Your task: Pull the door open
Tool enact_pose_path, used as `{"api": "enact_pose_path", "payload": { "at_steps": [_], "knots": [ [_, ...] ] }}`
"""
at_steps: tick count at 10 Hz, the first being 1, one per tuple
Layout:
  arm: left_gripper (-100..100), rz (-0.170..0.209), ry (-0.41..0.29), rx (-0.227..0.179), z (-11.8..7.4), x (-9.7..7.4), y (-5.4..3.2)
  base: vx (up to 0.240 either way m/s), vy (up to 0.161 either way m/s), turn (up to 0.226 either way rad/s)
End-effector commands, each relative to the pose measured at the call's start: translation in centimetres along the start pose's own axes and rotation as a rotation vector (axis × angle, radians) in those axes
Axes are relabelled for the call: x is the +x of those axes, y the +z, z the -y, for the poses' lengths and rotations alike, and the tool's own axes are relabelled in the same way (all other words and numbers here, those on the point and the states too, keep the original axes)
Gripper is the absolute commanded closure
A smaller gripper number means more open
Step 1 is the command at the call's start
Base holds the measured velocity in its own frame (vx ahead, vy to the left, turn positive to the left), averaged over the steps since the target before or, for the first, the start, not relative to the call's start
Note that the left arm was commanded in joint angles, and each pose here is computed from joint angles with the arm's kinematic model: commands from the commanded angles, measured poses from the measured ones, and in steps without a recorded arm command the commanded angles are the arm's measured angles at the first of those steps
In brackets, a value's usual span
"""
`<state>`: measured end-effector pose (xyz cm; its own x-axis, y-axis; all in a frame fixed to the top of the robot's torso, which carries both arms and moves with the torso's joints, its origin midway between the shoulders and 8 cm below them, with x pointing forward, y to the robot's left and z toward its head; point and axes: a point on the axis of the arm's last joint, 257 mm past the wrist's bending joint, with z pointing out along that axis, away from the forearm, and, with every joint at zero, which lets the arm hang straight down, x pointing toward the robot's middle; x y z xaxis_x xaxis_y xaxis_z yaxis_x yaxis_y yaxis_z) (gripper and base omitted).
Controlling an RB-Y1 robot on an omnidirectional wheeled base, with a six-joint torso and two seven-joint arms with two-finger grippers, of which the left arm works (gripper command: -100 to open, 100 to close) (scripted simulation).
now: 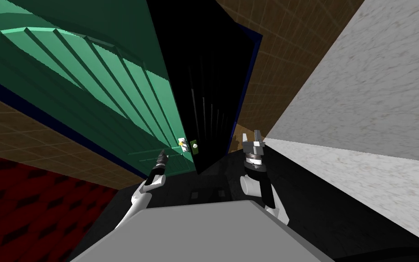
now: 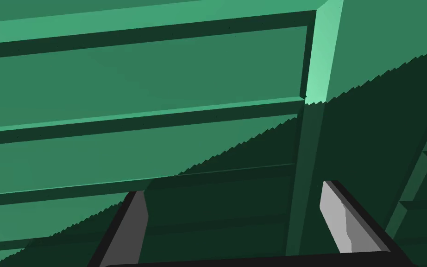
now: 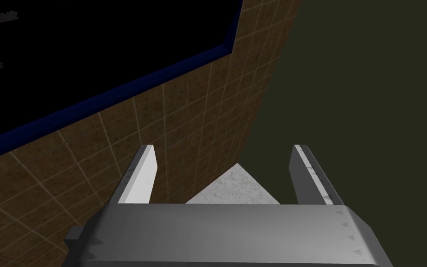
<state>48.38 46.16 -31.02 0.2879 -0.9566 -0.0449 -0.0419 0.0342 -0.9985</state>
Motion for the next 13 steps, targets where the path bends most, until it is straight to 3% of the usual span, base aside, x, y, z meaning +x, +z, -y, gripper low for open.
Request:
{"api": "enact_pose_path", "payload": {
  "at_steps": [1, 3, 4, 5, 6, 11, 12, 13],
  "knots": [
    [-100, -0.003, -0.003, 0.005, 0.3, 0.3, 0.23, 0.201, 0.022, -0.051],
    [-100, -0.026, -0.017, 0.018, 0.9, 2.2, 0.71, 0.195, -0.049, -0.116],
    [-100, -0.049, -0.029, 0.03, 1.5, 4.0, 1.08, 0.242, -0.104, -0.185],
    [-100, -0.036, -0.022, 0.024, 1.2, 3.0, 0.83, 0.111, -0.048, -0.034],
    [100, -0.036, -0.022, 0.024, 1.2, 3.0, 0.83, -0.017, 0.005, 0.035],
    [100, -0.036, -0.022, 0.024, 1.2, 3.0, 0.83, -0.022, 0.011, 0.001],
    [-100, -0.027, -0.016, 0.017, 0.9, 2.1, 0.51, -0.164, 0.042, 0.102],
    [-100, -0.028, -0.016, 0.016, 0.9, 2.2, 0.47, -0.239, 0.04, 0.053]
  ]
}}
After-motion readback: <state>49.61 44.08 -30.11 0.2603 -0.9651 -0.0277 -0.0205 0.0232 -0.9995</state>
